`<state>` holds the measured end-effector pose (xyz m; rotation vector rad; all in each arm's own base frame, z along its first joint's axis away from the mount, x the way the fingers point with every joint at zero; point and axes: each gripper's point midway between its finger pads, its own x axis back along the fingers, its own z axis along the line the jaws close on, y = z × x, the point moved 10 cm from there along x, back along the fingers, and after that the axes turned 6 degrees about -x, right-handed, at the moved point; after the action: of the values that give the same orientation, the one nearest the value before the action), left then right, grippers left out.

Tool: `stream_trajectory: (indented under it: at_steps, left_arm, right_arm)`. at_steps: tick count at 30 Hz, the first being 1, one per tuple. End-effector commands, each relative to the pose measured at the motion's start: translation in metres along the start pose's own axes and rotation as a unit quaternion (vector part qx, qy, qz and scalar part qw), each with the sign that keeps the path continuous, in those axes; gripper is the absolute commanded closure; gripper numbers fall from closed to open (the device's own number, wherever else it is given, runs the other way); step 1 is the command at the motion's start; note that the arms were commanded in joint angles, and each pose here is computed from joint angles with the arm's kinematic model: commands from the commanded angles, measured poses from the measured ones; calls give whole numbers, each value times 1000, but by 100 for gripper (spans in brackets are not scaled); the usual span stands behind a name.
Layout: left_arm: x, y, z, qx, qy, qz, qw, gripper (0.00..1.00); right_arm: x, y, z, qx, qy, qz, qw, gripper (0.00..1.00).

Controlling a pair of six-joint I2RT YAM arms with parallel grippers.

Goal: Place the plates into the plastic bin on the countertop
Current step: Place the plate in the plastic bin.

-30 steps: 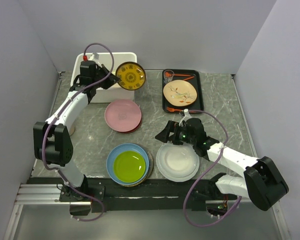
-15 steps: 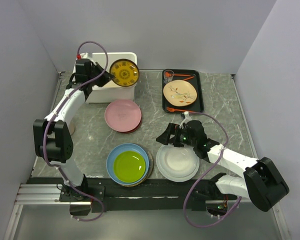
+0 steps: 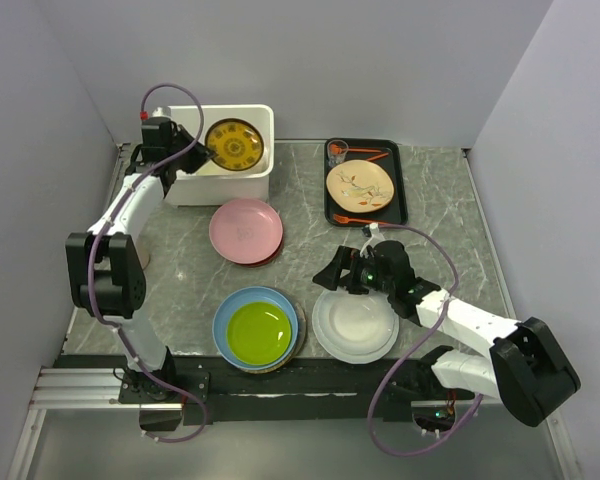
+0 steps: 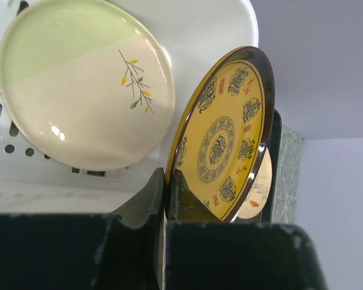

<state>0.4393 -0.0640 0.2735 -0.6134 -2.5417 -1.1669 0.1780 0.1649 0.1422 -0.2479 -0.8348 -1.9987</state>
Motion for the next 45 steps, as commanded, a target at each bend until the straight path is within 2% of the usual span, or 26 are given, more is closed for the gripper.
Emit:
stream_trajectory:
  at_steps: [1,6,12,24,40,41,45]
  left_arm:
    - [9,36,-20,-19,-19,-61,998,99]
    - [1,42,-16,-25,7,-72,997,99]
    - [-21,46,-10,-33,30,-59,997,99]
    - [-56,42,4,-31,38,-30,998,99]
    - [-77,24,21,-29,43,5,999,99]
    - [-77,23,21,-28,42,6,999,98]
    - [-78,19,25,-28,45,12,999,80]
  right_arm:
    - [3,7,9,20,13,-18,1000,0]
    - [3,6,9,22,12,-17,1000,0]
    - [4,7,9,25,7,-17,1000,0]
    - [2,6,7,26,3,-15,1000,0]
    - [-1,4,3,21,-3,-9,1000,0]
    - [-1,4,3,21,-2,-9,1000,0]
    - [-1,4,4,21,-3,-7,1000,0]
